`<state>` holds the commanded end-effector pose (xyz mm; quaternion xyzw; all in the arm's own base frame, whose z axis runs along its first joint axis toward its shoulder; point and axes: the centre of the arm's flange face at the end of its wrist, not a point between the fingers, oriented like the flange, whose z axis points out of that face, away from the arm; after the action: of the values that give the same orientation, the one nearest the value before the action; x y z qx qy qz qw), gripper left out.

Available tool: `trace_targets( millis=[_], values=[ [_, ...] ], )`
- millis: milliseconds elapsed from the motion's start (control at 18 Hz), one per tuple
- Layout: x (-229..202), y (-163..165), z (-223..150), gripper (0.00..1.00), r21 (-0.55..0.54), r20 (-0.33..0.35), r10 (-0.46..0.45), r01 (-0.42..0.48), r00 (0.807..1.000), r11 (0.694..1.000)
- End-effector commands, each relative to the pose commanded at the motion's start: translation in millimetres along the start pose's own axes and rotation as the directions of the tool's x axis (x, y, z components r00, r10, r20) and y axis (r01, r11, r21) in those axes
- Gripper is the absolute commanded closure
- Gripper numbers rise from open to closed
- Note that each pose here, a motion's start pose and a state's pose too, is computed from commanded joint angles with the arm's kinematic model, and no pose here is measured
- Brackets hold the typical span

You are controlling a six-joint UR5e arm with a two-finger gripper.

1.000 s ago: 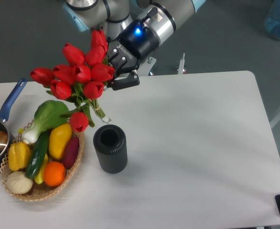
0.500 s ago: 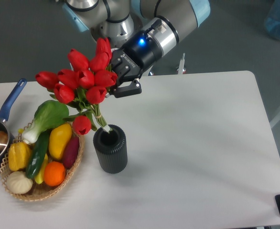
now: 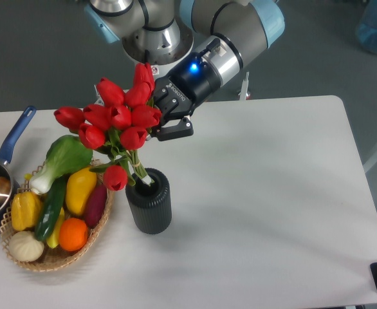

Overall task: Insert the flowers into the vase
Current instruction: 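Tilt the tulips and lower their stems into the vase opening, then push the tulip stems down deeper into the grey vase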

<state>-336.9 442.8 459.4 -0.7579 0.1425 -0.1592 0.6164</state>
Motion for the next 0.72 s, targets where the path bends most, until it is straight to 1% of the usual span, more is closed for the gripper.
trace_targets(
  millis=[222, 444, 722],
  values=[
    [0, 5, 1, 0.92, -0.001, -0.002, -0.008, 0.008, 1.0, 1.0],
    [-4, 11, 2, 0.92, -0.001, -0.004, 0.005, -0.005, 1.0, 1.0],
    [-11, 22, 5, 0.91, -0.006, -0.007, -0.01, 0.01, 1.0, 1.0]
  ],
)
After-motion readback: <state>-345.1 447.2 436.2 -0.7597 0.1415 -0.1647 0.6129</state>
